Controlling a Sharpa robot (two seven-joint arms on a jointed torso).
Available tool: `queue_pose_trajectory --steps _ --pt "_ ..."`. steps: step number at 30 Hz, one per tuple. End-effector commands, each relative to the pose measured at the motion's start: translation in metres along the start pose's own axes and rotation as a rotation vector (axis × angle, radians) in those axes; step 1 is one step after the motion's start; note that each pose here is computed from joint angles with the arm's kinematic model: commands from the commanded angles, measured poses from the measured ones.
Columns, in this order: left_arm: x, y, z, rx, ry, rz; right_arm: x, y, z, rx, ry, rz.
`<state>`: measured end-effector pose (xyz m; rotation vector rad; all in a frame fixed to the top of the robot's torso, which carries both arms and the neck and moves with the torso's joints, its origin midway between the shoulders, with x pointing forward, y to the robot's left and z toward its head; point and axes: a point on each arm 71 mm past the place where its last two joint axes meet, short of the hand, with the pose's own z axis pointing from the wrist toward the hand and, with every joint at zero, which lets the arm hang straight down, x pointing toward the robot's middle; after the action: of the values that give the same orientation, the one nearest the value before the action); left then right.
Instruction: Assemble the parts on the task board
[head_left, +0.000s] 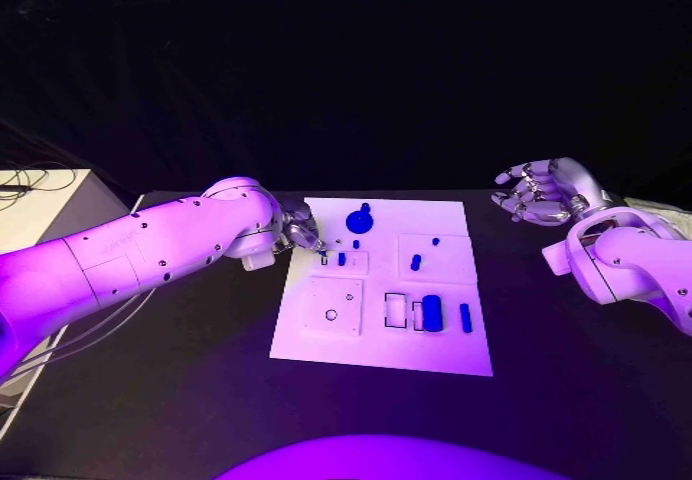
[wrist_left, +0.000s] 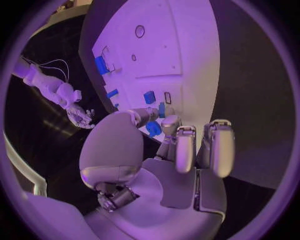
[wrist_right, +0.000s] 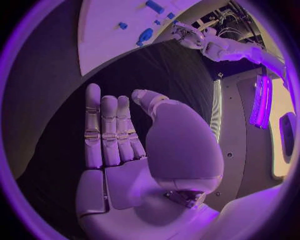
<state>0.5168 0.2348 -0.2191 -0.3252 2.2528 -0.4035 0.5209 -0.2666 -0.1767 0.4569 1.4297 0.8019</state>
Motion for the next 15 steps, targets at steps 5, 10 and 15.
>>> queue_pose_trajectory --steps 5,10,15 --pt "0.0019 -0.0038 -0.0003 0.008 -0.031 0.037 0.0010 0.0008 -0.0001 -0.010 0.003 0.014" --pt "0.0050 -0.0042 0.0008 0.008 -0.029 0.044 0.0013 0.0006 -0.0003 -0.009 0.006 0.016" --pt "0.0076 -0.0038 0.0014 0.007 -0.026 0.046 0.0015 0.0003 -0.0004 -0.008 0.009 0.020"
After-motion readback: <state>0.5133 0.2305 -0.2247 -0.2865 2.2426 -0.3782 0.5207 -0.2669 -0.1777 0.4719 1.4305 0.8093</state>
